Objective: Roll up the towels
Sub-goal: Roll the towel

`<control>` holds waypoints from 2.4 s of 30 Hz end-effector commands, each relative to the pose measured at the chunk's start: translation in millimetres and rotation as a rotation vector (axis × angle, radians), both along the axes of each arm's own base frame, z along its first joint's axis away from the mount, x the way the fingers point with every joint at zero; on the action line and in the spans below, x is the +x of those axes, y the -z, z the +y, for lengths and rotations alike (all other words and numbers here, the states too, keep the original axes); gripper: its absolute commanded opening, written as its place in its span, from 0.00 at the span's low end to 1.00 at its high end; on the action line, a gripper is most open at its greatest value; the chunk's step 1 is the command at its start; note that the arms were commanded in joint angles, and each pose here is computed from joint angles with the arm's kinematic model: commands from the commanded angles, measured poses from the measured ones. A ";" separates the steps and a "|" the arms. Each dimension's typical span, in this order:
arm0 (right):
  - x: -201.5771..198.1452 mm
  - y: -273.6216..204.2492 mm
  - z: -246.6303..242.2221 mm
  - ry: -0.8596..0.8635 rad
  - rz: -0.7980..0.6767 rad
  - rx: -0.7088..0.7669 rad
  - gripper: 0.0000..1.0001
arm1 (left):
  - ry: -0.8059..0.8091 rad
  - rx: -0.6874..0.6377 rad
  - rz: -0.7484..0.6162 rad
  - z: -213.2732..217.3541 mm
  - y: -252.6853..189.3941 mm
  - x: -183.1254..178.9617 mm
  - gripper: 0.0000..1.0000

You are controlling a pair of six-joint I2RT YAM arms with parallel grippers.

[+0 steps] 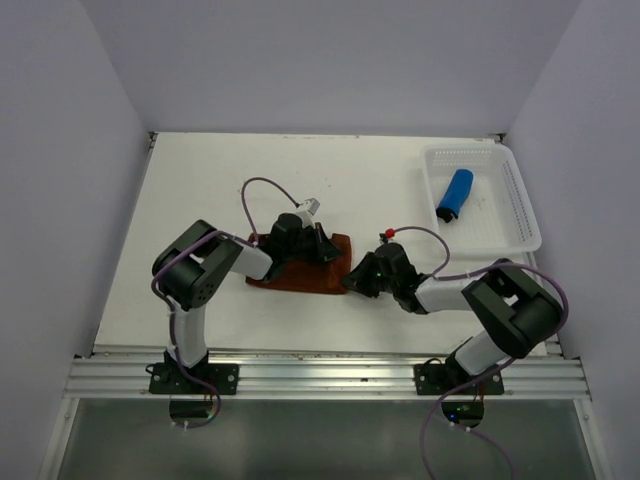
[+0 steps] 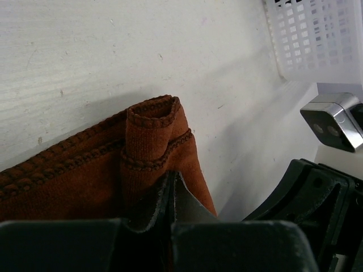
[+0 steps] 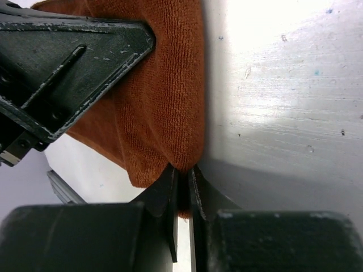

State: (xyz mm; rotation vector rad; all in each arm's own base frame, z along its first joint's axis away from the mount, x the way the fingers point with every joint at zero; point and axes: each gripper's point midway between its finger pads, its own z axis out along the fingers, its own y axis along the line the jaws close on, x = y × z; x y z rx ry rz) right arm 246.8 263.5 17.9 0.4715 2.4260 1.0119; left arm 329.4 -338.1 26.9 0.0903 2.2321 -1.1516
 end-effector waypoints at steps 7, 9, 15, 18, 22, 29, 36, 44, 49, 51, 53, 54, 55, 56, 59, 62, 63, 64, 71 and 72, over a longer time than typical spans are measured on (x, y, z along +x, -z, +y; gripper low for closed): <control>-16.0 -16.7 -38.5 -0.145 -0.078 -0.329 0.00 | -0.024 0.032 -0.061 9.3 -37.0 15.8 0.00; -12.5 -31.1 -44.2 -0.176 -0.130 -0.383 0.00 | -0.023 0.033 -0.074 8.5 -42.9 20.1 0.00; -27.5 -40.2 -64.9 -0.277 -0.136 -0.531 0.00 | -0.016 0.008 -0.069 5.3 -50.5 19.1 0.00; -32.8 -42.5 -74.1 -0.315 -0.157 -0.629 0.00 | -0.018 -0.013 -0.064 5.3 -56.9 15.9 0.00; -38.1 -43.7 -79.4 -0.344 -0.170 -0.726 0.00 | -0.019 -0.045 -0.077 6.2 -76.4 12.3 0.00; -32.1 -55.0 -82.2 -0.311 -0.199 -0.813 0.00 | -0.001 -0.119 -0.066 3.0 -100.9 2.2 0.00; -33.1 -61.9 -72.5 -0.367 -0.259 -0.947 0.00 | 0.026 -0.170 0.008 -6.8 -100.7 -2.0 0.00; -34.0 -64.7 -69.0 -0.382 -0.294 -1.048 0.00 | 0.052 -0.186 0.085 -11.3 -100.6 -9.6 0.27; -34.4 -67.5 -65.1 -0.387 -0.310 -1.070 0.00 | 0.085 -0.221 0.124 -19.1 -105.4 -17.4 0.42; -34.3 -67.5 -63.5 -0.391 -0.318 -1.090 0.00 | 0.095 -0.222 0.131 -22.0 -106.8 -20.7 0.47; -34.3 -66.3 -61.3 -0.393 -0.319 -1.099 0.00 | 0.115 -0.223 0.135 -26.4 -107.7 -25.0 0.50; -34.6 -66.0 -60.3 -0.395 -0.319 -1.101 0.00 | 0.120 -0.218 0.142 -27.2 -106.3 -26.9 0.53; -35.3 -65.8 -58.8 -0.398 -0.321 -1.104 0.00 | 0.135 -0.216 0.141 -28.6 -106.2 -29.5 0.54; -35.6 -66.0 -57.9 -0.398 -0.323 -1.104 0.00 | 0.143 -0.206 0.147 -30.1 -103.2 -31.2 0.55; -36.5 -65.4 -55.9 -0.402 -0.327 -1.109 0.00 | 0.163 -0.145 0.165 -30.9 -91.4 -35.7 0.57; -37.2 -64.6 -52.8 -0.402 -0.331 -1.104 0.00 | 0.183 -0.099 0.184 -33.3 -82.2 -41.8 0.59; -37.9 -63.7 -52.2 -0.405 -0.331 -1.105 0.00 | 0.188 -0.084 0.198 -33.6 -78.3 -44.6 0.61; -38.0 -62.2 -51.3 -0.407 -0.328 -1.108 0.00 | 0.200 -0.077 0.191 -35.9 -79.0 -44.9 0.61; -38.8 -60.2 -46.2 -0.417 -0.334 -1.115 0.00 | 0.232 0.011 0.207 -42.4 -62.0 -55.2 0.64; -39.4 -59.9 -45.7 -0.418 -0.335 -1.116 0.00 | 0.231 0.029 0.216 -41.7 -58.3 -57.0 0.64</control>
